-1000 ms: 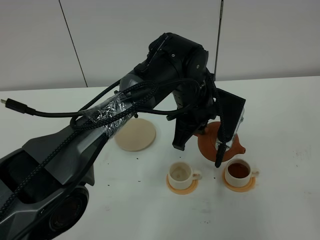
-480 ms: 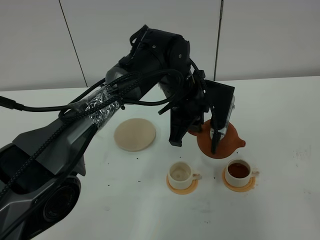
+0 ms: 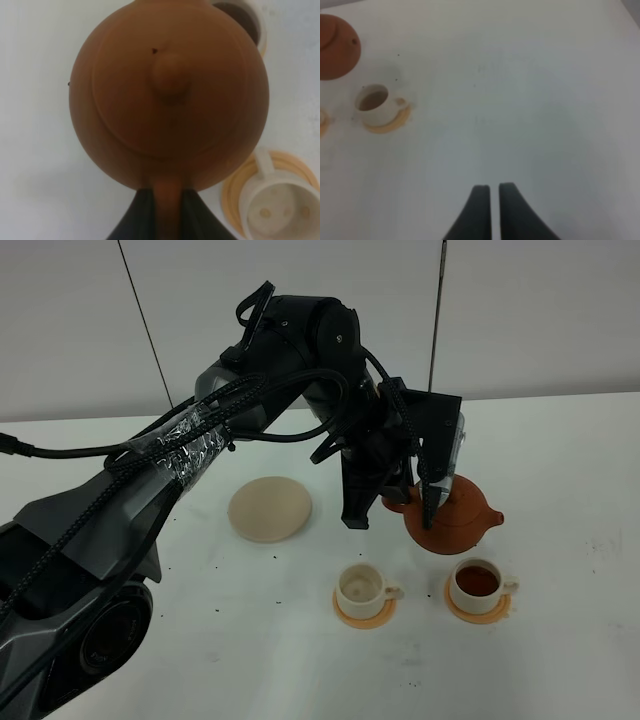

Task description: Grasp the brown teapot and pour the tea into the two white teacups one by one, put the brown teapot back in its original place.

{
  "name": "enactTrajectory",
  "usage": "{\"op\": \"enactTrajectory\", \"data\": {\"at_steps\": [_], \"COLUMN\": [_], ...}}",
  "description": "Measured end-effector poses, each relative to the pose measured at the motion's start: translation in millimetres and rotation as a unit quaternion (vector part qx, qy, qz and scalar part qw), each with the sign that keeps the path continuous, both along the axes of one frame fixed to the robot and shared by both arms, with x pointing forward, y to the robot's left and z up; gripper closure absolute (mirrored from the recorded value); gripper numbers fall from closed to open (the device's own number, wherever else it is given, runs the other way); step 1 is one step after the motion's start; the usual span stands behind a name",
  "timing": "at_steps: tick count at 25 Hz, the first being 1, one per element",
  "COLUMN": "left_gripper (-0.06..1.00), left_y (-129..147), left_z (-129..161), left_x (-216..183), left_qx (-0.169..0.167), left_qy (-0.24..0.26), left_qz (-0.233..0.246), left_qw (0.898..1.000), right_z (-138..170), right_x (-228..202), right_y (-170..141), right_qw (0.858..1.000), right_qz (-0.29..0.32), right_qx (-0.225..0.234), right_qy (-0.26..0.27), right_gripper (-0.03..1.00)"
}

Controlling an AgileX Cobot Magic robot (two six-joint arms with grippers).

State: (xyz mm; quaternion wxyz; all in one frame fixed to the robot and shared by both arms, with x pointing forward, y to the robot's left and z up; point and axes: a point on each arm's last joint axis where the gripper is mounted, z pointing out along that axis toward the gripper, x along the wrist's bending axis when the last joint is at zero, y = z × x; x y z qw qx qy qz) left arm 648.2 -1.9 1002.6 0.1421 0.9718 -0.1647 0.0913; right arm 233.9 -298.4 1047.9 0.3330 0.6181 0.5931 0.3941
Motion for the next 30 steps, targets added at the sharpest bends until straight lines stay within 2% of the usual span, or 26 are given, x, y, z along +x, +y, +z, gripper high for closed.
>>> {"op": "enactTrajectory", "data": {"at_steps": [15,23,30], "left_gripper": [0.77,0.77,0.77], "left_y": [0,10,26], "left_z": [1,25,35], "left_x": [0,0,0], "left_qx": [-0.002,-0.015,-0.003], "left_qy": [0.001,-0.02,-0.029], "left_qz": [0.0,0.005,0.012], "left_qw": [1.0,1.0,1.0], "right_z": [0,0,0], "right_x": [0,0,0], "right_y": [0,0,0], "right_qw": [1.0,1.0,1.0], "right_qz": [0.0,0.0,0.0], "right_qx": [0.0,0.0,0.0], "right_qy": [0.0,0.0,0.0], "right_gripper": [0.94,0.94,0.94]}}
